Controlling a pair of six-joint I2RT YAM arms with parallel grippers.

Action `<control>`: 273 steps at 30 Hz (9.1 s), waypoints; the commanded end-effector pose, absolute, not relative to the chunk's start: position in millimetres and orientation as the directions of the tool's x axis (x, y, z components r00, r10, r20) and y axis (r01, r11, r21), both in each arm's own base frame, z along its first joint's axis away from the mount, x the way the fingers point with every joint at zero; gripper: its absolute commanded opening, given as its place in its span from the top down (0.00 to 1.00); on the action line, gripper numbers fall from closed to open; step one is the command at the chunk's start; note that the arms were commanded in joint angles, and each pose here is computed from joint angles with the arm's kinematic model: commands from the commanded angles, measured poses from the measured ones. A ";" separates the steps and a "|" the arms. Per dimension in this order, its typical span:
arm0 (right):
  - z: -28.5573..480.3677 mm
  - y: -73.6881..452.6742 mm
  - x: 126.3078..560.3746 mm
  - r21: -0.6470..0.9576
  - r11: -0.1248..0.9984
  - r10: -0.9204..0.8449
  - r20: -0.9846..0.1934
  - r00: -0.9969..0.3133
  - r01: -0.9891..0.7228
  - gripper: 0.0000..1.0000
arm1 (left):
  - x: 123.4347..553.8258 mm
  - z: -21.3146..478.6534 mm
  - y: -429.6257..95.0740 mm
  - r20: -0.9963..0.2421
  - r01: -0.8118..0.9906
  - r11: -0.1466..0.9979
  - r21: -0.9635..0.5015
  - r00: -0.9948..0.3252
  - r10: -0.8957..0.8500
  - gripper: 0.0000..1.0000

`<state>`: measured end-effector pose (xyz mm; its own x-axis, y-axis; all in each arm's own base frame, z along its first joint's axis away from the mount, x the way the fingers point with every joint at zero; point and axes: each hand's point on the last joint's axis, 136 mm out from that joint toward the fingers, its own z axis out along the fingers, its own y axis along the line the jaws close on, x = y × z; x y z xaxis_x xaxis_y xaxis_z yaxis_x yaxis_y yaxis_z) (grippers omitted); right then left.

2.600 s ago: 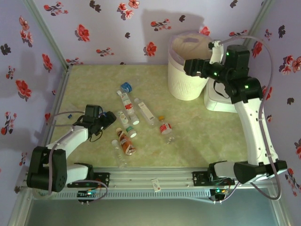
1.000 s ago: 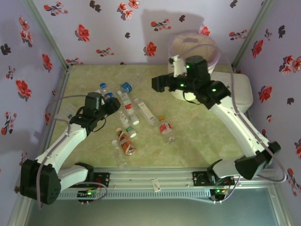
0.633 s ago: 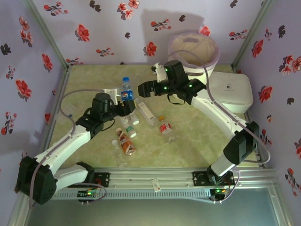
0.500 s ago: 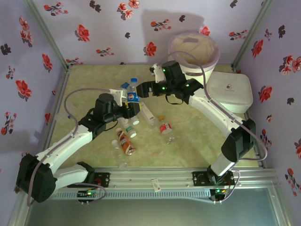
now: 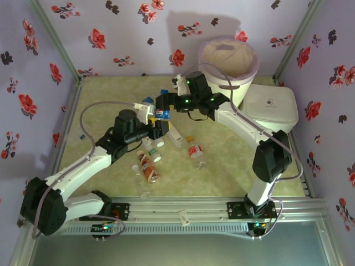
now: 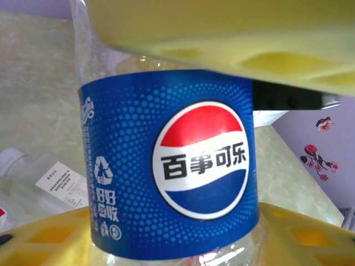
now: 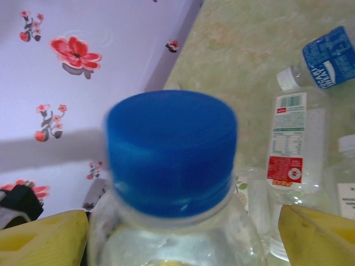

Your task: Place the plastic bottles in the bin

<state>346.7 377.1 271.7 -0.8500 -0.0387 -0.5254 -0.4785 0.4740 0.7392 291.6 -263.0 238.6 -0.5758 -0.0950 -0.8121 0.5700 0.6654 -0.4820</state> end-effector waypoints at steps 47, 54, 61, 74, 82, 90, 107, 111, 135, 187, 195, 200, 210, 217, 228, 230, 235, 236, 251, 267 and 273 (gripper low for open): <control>460.4 150.9 461.0 0.252 0.899 0.083 -0.901 -0.426 -0.358 0.56 | 283.5 172.6 -162.7 -0.743 0.159 0.914 -0.373 -0.641 -0.191 0.05; 462.3 92.4 498.8 0.316 0.919 0.201 -0.889 -0.411 -0.234 0.57 | 277.6 169.0 -158.7 -0.739 0.151 0.913 -0.380 -0.644 -0.201 0.05; 406.4 76.6 542.1 0.283 0.951 0.186 -0.847 -0.497 -0.126 0.57 | 263.6 166.0 -147.7 -0.727 0.137 0.921 -0.366 -0.659 -0.191 0.05; 293.0 71.1 585.9 0.225 0.973 0.137 -0.736 -0.662 -0.048 0.57 | 252.6 168.2 -131.2 -0.729 0.098 0.926 -0.364 -0.649 -0.218 0.05; 226.4 75.9 596.0 0.215 0.975 0.103 -0.645 -0.757 -0.050 0.56 | 256.0 167.2 -133.6 -0.722 0.089 0.924 -0.372 -0.654 -0.227 0.05; 177.7 78.4 597.0 0.210 0.976 0.078 -0.570 -0.818 -0.053 0.54 | 253.6 163.4 -132.7 -0.711 0.082 0.927 -0.366 -0.668 -0.221 0.05; 247.1 84.0 583.1 0.229 0.966 0.066 -0.657 -0.751 -0.116 0.13 | 292.9 180.1 -140.1 -0.727 0.176 0.969 -0.174 -0.687 -0.005 0.00; 296.1 88.9 566.4 0.254 0.955 0.077 -0.711 -0.699 -0.153 0.11 | 320.2 183.6 -139.0 -0.725 0.185 0.970 -0.160 -0.689 0.012 0.00; 427.8 132.4 351.1 0.311 0.870 0.094 -0.867 -0.489 -0.383 0.13 | 502.4 124.1 -170.9 -0.587 0.393 0.913 -0.106 -0.766 0.262 0.01; 420.0 177.1 319.4 0.383 0.786 0.095 -0.850 -0.517 -0.486 0.13 | 500.2 202.8 -141.5 -0.698 0.295 0.924 -0.242 -0.714 0.045 0.45; 410.0 246.4 331.7 0.518 0.647 0.180 -0.817 -0.547 -0.560 0.13 | 435.3 241.2 -165.3 -0.736 0.326 0.809 -0.489 -0.651 -0.183 0.50; 377.3 288.9 342.3 0.590 0.593 0.206 -0.769 -0.605 -0.548 0.13 | 391.0 250.1 -197.9 -0.726 0.373 0.723 -0.581 -0.640 -0.252 0.50; 320.5 338.2 356.9 0.661 0.548 0.178 -0.690 -0.701 -0.512 0.11 | 326.6 256.4 -237.5 -0.688 0.442 0.571 -0.692 -0.642 -0.338 0.50; 303.2 357.6 362.5 0.705 0.496 0.150 -0.645 -0.750 -0.507 0.11 | 315.8 253.3 -253.9 -0.693 0.470 0.558 -0.684 -0.657 -0.296 0.50; 299.4 358.8 369.1 0.724 0.476 0.160 -0.630 -0.760 -0.500 0.32 | 317.3 252.2 -263.6 -0.692 0.480 0.548 -0.685 -0.664 -0.284 0.52; 298.4 356.3 370.9 0.726 0.479 0.165 -0.627 -0.762 -0.494 0.34 | 317.5 251.9 -263.9 -0.692 0.480 0.548 -0.685 -0.664 -0.283 0.52; 298.5 352.5 373.1 0.725 0.482 0.168 -0.627 -0.761 -0.491 0.41 | 317.2 251.5 -264.6 -0.690 0.479 0.548 -0.686 -0.667 -0.280 0.49; 298.7 352.6 373.3 0.725 0.483 0.167 -0.627 -0.761 -0.491 0.42 | 317.6 252.5 -264.4 -0.691 0.480 0.548 -0.686 -0.665 -0.282 0.46; 359.0 302.2 383.0 0.474 0.679 0.069 -0.801 -0.594 -0.560 0.44 | 315.1 246.0 -237.1 -0.677 0.405 0.628 -0.664 -0.683 -0.275 0.00; 468.1 166.2 435.0 0.116 0.942 0.008 -0.946 -0.324 -0.314 0.46 | 272.7 169.6 -150.5 -0.542 0.051 0.872 -0.486 -0.800 -0.256 0.00; 469.3 118.4 459.0 0.024 0.990 -0.018 -0.956 -0.293 -0.138 0.47 | 258.4 159.4 -143.1 -0.511 -0.003 0.853 -0.522 -0.800 -0.315 0.01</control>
<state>438.9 144.8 485.6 -0.2693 0.0370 -0.9623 -0.2497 0.9624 0.1069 268.5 -155.8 176.1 -0.7843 -0.2837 -0.5518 0.0733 0.8407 -0.5365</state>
